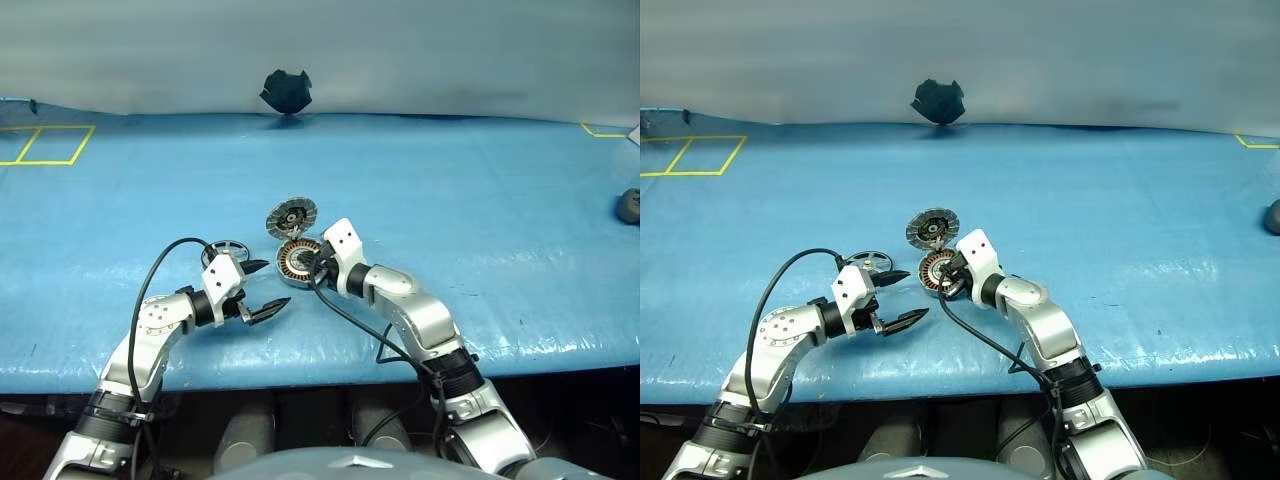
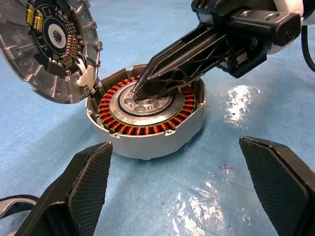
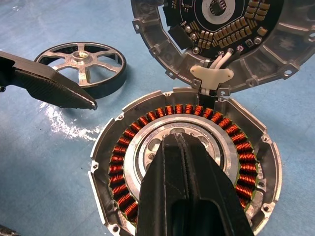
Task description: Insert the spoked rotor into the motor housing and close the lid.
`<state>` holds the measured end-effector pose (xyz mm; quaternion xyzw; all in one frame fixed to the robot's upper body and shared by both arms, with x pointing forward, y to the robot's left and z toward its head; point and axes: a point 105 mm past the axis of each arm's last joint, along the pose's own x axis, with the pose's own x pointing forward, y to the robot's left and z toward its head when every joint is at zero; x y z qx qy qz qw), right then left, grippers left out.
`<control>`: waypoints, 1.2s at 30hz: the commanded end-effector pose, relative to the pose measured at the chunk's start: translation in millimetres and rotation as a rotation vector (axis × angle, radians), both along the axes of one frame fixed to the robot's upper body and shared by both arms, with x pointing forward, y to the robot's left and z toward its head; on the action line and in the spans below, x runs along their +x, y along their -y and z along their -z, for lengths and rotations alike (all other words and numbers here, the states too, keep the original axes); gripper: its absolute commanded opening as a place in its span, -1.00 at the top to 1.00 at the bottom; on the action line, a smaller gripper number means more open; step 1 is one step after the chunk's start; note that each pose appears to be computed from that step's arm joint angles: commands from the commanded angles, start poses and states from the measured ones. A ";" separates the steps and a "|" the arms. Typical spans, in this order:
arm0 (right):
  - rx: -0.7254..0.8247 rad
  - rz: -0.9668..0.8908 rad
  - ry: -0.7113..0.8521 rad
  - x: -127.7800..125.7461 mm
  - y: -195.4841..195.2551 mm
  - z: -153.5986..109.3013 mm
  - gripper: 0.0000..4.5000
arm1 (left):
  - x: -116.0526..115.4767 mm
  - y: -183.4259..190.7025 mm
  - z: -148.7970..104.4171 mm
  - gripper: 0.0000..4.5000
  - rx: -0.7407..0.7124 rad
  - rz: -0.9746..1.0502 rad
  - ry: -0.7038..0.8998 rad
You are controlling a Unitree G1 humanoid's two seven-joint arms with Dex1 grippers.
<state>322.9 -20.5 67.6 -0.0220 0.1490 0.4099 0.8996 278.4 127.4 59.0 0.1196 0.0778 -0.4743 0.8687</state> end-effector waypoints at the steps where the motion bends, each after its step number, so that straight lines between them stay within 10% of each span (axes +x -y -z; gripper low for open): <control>1: 0.002 -0.013 0.033 1.2 -4.7 -6.9 0.99 | 1.9 -1.0 -6.3 -1.00 -0.003 -0.005 0.037; 21: -0.161 -0.079 0.083 -5.3 -12.6 7.9 0.99 | 2.4 -1.7 -6.3 -1.00 -0.004 -0.010 0.035; 36: 0.042 -0.123 0.199 -29.6 -9.5 -46.6 0.99 | 10.0 -13.3 -21.5 -1.00 -0.026 -0.055 0.033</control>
